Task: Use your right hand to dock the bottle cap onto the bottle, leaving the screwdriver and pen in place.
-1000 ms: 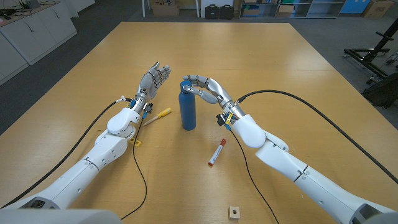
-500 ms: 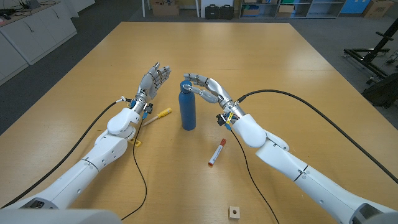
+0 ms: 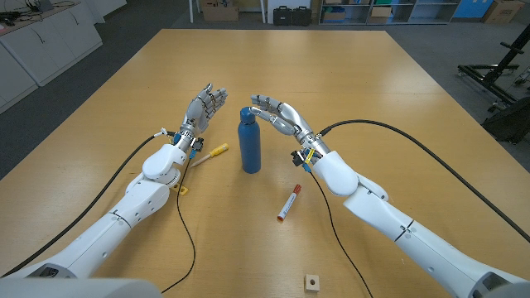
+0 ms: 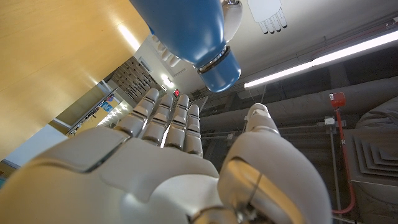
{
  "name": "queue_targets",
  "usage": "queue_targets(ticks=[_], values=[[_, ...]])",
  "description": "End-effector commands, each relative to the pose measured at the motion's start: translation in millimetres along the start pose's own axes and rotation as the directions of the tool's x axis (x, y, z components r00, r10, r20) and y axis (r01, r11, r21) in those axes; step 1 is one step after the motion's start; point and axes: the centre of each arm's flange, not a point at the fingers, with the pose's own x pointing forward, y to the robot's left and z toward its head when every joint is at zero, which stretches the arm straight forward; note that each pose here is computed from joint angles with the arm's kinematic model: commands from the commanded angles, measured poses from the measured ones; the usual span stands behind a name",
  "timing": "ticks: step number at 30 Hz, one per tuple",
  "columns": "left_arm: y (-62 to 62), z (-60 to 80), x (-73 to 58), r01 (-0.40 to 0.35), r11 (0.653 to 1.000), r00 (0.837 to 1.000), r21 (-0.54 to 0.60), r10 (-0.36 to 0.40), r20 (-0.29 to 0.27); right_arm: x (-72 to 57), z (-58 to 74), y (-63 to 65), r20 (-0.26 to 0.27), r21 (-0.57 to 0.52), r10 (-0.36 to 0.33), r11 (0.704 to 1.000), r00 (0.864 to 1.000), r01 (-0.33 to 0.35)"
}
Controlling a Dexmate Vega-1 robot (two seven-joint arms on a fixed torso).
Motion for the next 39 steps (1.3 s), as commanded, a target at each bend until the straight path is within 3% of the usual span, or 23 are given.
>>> queue_targets(ticks=[1,10,18,28,35,39], values=[[-3.6,1.0,-0.7,0.004,1.0,1.0,-0.001,-0.004,0.007,-11.9,-7.8,-15.1,-0.013,0.024,-0.04,0.999,0.999,0.04],[-9.0,1.6,0.2,0.006,1.0,1.0,-0.001,-0.006,0.015,-30.7,-16.3,-33.3,-0.044,0.028,-0.081,0.996,0.996,0.082],[-18.8,4.2,-7.8,0.0,1.0,0.999,-0.003,0.0,0.037,-56.7,-26.1,-51.0,-0.071,0.055,-0.135,0.989,0.988,0.139],[-30.8,5.0,-5.5,-0.022,1.0,0.999,-0.008,0.022,0.037,-89.3,-42.3,-75.6,-0.101,0.147,-0.192,0.968,0.976,0.205],[-28.3,3.0,-15.7,-0.003,1.0,0.999,-0.022,0.004,0.033,-93.1,-52.5,-79.8,-0.125,0.214,-0.202,0.95,0.971,0.225],[-21.2,6.0,-19.9,0.003,1.0,0.999,-0.022,-0.002,0.049,-98.0,-52.4,-83.7,-0.144,0.174,-0.226,0.953,0.964,0.249]])
